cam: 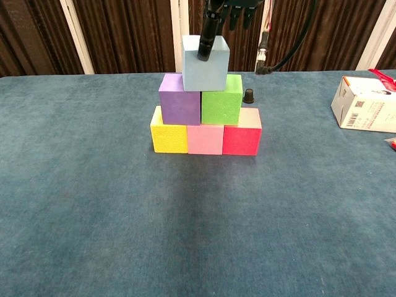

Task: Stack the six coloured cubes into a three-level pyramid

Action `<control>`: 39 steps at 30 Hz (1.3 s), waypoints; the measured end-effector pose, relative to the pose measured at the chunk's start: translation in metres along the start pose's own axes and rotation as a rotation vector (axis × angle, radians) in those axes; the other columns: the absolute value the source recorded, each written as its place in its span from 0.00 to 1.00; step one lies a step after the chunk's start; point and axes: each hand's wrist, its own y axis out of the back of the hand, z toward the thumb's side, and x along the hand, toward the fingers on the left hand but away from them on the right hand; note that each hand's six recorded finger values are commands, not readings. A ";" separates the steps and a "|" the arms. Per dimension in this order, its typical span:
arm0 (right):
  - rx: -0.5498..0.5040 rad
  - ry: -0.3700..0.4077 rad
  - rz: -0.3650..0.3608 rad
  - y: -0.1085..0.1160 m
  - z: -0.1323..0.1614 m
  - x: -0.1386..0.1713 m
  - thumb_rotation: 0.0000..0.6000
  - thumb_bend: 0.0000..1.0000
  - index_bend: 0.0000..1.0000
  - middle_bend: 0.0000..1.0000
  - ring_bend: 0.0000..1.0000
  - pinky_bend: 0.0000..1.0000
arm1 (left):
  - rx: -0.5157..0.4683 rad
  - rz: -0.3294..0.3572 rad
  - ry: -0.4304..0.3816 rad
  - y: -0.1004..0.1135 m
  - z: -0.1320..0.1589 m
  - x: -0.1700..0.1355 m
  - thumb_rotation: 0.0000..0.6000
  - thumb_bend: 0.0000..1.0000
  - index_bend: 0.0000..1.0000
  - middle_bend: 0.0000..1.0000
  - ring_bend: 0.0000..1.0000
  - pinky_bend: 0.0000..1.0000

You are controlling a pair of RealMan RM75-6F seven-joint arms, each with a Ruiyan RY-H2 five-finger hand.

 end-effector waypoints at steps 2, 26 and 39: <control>0.003 -0.003 0.004 0.000 -0.001 0.001 1.00 0.35 0.17 0.14 0.00 0.00 | -0.001 0.001 0.000 0.000 0.000 0.000 1.00 0.36 0.05 0.00 0.00 0.00; 0.005 0.001 -0.022 0.019 -0.009 0.021 1.00 0.35 0.14 0.11 0.00 0.00 | 0.000 -0.011 -0.027 -0.002 0.003 -0.001 1.00 0.36 0.05 0.00 0.00 0.00; -0.127 0.135 -0.147 0.056 -0.045 0.068 1.00 0.35 0.14 0.11 0.00 0.00 | -0.001 -0.049 -0.047 -0.008 0.008 -0.004 1.00 0.36 0.05 0.00 0.00 0.00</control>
